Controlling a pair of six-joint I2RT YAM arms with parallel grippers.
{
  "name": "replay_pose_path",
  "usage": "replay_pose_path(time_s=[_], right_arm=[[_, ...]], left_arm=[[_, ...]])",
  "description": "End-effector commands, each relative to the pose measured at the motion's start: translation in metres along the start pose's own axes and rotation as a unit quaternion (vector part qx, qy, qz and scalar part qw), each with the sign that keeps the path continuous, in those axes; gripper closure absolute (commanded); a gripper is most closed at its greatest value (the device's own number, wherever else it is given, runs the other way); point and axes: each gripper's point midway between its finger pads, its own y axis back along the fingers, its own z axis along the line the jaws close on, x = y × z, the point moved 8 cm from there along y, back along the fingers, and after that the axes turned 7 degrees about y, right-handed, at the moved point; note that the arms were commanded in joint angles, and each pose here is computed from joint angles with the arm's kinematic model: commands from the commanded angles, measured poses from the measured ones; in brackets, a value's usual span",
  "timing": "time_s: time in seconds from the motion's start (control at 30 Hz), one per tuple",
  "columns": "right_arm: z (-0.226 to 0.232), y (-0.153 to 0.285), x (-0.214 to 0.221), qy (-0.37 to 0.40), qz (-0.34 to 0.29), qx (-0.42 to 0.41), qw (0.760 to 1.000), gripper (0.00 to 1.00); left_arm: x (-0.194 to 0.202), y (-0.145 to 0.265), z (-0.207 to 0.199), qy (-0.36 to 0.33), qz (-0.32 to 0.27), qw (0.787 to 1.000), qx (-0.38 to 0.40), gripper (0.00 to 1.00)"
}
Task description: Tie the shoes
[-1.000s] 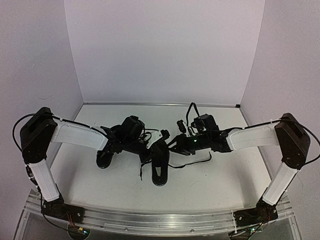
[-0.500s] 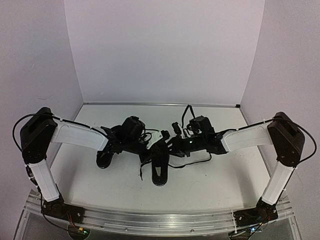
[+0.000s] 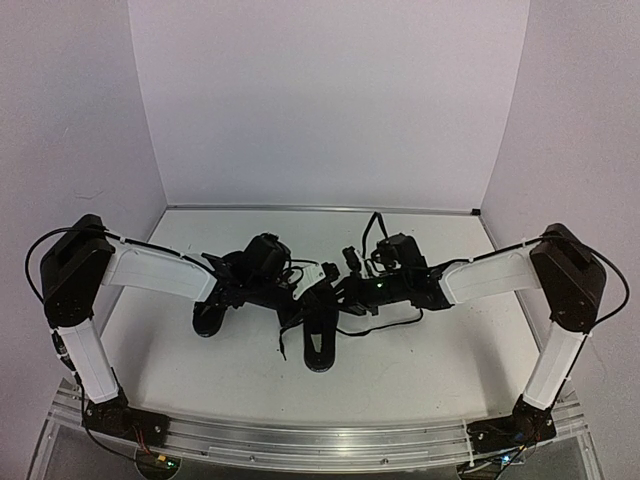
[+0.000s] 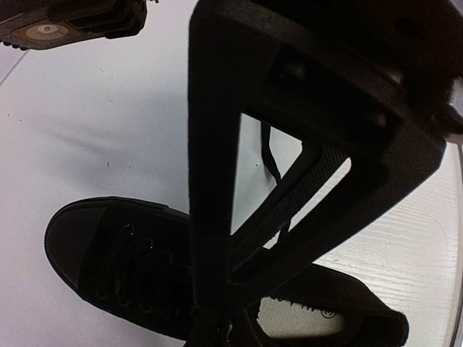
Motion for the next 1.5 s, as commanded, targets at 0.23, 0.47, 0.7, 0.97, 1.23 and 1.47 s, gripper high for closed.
replay_pose_path(time_s=[0.23,0.47,0.7,0.97,1.23,1.47], right_arm=[[0.007,-0.008,-0.005,-0.004,-0.005,-0.021,1.0,0.84],[0.007,-0.008,-0.005,-0.009,-0.004,-0.024,1.0,1.0],[0.005,0.0,-0.004,-0.008,-0.021,-0.007,1.0,1.0],[0.007,0.009,-0.007,-0.005,-0.039,0.001,0.999,1.0],[0.008,0.016,-0.011,-0.006,-0.052,0.003,0.999,1.0],[0.01,0.015,-0.012,-0.007,-0.047,-0.005,0.999,1.0]], left_arm=[[-0.02,0.003,-0.001,-0.018,-0.049,0.999,-0.006,1.0],[-0.021,0.003,0.0,-0.019,-0.053,0.998,-0.011,1.0],[-0.013,0.009,0.003,-0.015,-0.017,0.999,-0.032,0.73],[0.0,0.031,0.007,-0.02,-0.029,0.999,-0.039,0.69],[0.002,0.031,0.01,-0.018,-0.039,0.999,-0.017,0.69],[0.0,0.018,0.011,-0.02,-0.042,0.999,0.003,0.69]])
